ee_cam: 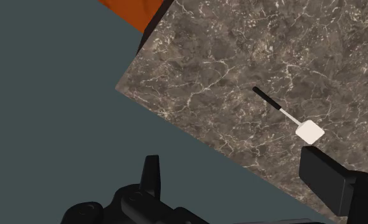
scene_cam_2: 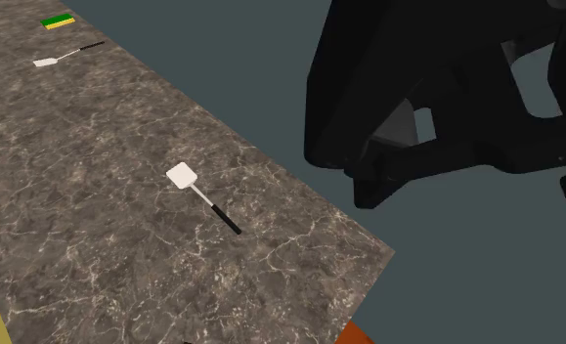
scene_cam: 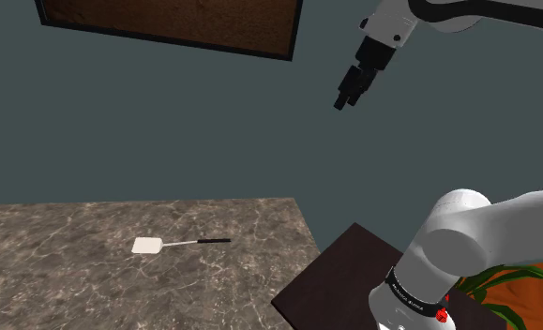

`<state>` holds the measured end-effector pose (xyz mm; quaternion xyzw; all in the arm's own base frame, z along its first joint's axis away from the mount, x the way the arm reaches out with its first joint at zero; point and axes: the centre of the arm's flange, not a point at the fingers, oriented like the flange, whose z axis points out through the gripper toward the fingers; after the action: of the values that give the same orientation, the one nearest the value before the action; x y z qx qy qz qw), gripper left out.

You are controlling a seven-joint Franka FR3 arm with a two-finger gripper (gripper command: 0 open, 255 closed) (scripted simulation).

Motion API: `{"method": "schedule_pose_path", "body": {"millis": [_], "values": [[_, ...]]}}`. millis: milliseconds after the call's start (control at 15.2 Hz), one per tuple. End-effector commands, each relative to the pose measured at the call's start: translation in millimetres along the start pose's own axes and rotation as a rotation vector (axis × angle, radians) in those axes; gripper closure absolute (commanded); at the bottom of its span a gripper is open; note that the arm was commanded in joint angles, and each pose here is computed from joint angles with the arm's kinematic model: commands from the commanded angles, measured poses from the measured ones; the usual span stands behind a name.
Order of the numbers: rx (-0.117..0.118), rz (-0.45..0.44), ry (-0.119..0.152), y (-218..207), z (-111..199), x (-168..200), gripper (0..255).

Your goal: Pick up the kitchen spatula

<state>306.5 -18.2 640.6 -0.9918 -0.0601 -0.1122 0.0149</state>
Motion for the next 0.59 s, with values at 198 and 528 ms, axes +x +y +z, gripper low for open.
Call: {"method": "schedule_pose_path", "body": {"millis": [198,528], "values": [[0.004,-0.057,-0.018,-13,30,25,0],[0.009,-0.151,-0.048,-37,82,63,0]]}}
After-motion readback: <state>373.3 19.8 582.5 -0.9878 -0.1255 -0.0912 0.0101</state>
